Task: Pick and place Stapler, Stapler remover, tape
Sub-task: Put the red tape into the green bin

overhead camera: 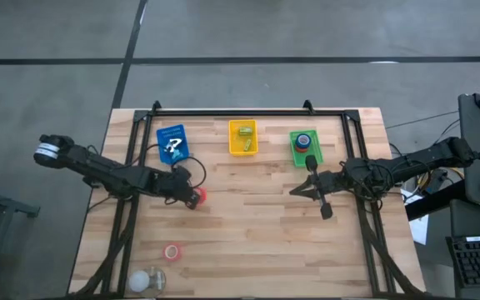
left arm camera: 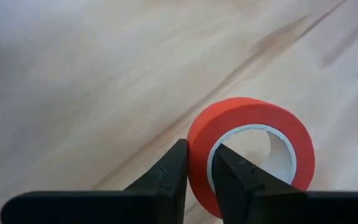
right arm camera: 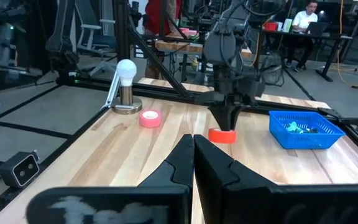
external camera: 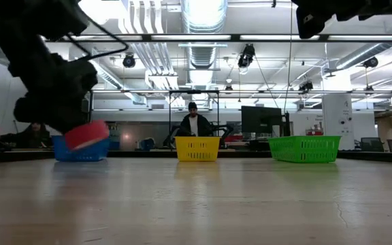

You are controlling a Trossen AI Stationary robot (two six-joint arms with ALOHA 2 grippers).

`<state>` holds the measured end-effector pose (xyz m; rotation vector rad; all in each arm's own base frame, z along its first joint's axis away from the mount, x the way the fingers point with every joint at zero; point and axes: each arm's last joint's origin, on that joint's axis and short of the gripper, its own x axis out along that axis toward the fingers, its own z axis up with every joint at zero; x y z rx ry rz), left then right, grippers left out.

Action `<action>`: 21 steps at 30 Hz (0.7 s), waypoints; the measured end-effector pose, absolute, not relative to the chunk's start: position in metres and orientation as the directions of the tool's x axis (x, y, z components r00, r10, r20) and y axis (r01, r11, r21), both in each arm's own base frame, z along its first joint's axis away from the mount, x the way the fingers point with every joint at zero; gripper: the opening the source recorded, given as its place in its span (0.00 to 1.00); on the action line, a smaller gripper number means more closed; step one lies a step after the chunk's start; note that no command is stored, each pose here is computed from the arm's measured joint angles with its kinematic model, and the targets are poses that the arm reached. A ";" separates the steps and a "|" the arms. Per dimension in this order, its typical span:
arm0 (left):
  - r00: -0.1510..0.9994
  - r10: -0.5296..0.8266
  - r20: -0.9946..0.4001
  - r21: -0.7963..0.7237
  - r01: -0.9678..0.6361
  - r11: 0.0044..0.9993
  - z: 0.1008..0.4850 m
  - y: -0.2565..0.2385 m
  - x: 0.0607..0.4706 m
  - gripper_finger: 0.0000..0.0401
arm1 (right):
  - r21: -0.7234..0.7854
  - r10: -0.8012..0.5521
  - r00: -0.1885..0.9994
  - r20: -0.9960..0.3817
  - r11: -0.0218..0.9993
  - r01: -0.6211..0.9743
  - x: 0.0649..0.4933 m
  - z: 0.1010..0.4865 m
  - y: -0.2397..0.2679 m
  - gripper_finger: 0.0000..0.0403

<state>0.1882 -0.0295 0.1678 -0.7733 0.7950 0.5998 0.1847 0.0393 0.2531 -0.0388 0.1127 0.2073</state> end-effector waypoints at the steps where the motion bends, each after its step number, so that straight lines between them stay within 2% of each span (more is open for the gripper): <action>1: 0.594 0.184 -0.783 -0.396 -0.705 0.589 0.170 -0.029 0.191 0.17 | -0.027 0.204 0.972 -0.114 0.978 -0.208 0.185 0.253 0.039 0.02; 9: 0.760 0.231 -0.607 -0.522 -0.601 0.605 0.186 -0.025 0.209 0.13 | -0.027 0.204 0.972 -0.114 0.978 -0.208 0.185 0.253 0.039 0.02; 21: 0.872 0.304 -0.385 -0.615 -0.488 0.620 0.203 -0.004 0.232 0.13 | -0.037 0.200 0.973 -0.112 0.978 -0.205 0.185 0.253 0.039 0.02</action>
